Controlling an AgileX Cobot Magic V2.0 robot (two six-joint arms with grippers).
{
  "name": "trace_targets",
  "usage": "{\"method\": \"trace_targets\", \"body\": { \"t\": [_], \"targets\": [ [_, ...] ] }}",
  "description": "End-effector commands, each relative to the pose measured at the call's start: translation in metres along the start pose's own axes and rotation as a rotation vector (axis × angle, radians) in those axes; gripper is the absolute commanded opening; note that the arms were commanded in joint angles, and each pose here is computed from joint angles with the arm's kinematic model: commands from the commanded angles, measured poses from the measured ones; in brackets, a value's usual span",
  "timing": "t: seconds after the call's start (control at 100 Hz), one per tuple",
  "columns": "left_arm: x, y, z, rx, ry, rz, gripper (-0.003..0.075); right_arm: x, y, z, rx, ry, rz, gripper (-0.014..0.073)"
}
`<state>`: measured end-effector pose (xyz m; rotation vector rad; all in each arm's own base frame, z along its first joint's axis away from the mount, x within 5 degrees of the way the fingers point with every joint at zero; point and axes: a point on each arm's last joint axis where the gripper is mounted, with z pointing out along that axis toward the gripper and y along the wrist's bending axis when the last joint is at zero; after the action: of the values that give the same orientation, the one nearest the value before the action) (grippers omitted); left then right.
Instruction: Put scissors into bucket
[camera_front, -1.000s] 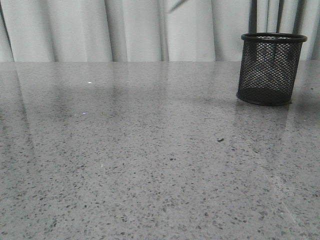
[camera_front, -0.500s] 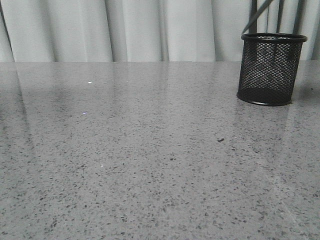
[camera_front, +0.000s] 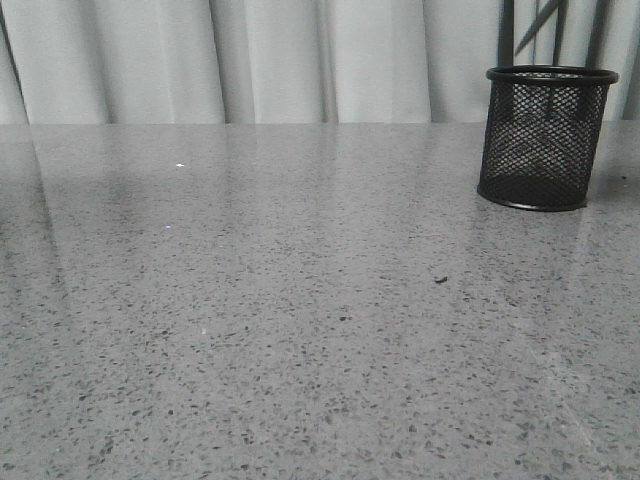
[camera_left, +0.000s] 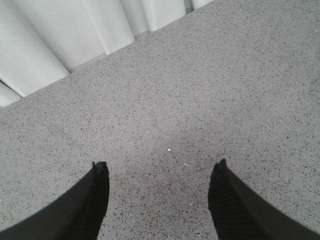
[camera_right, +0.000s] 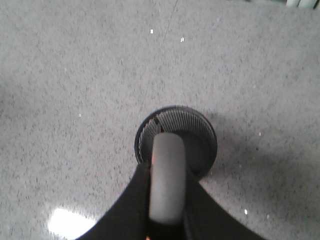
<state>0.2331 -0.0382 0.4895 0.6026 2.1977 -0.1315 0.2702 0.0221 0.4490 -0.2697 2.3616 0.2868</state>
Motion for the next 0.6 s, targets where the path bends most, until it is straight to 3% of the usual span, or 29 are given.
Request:
{"method": "trace_targets", "body": {
  "t": [0.0,0.59],
  "targets": [
    [-0.009,-0.003,-0.019,-0.018,-0.108,-0.004,0.0407,-0.005,0.0,-0.011,0.01,-0.038,-0.007,-0.0055],
    [-0.009,-0.003,-0.019,-0.018,-0.109,-0.004,0.0407,-0.006,-0.015,0.04,-0.012,0.111,0.029,-0.0047]
  ]
}}
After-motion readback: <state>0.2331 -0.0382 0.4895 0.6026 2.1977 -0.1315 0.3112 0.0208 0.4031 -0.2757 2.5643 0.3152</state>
